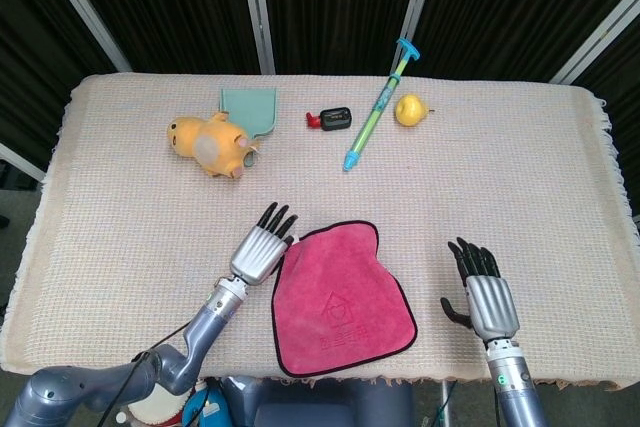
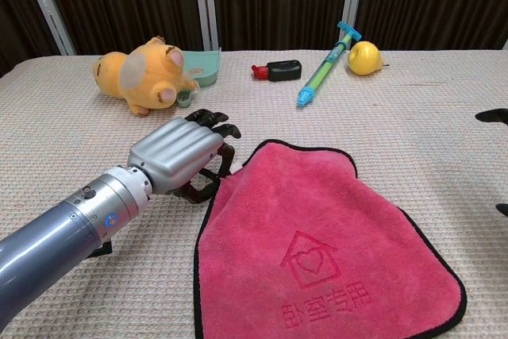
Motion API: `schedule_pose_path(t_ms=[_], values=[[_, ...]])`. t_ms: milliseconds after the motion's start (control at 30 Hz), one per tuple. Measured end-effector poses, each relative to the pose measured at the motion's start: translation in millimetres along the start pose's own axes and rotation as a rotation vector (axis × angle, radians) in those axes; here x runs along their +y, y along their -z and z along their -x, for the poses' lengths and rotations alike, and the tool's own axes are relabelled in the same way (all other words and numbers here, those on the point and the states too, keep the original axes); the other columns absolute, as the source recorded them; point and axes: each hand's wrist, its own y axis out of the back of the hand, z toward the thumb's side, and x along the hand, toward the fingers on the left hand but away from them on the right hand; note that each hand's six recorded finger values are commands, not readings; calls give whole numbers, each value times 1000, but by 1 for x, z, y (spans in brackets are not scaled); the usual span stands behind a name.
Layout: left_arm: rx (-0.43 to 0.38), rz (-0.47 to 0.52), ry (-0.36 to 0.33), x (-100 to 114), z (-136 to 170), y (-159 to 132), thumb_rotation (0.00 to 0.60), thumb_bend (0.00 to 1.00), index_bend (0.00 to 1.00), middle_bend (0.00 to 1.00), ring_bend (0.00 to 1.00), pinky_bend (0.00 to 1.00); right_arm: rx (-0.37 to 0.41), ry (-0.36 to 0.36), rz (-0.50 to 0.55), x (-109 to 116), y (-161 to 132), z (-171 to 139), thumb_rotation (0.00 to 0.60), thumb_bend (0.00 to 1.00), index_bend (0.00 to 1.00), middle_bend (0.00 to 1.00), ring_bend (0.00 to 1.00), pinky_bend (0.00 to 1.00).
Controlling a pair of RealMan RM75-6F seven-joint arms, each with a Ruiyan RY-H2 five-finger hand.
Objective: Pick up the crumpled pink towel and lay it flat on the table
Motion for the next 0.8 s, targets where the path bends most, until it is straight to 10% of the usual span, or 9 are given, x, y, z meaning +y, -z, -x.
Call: schedule_pose_path(t_ms=[800], values=[[27,-77,-2,14,4,32,600,433,547,132,0,54,9,1,11,1,-3,-2,600,351,0,0,0,3]])
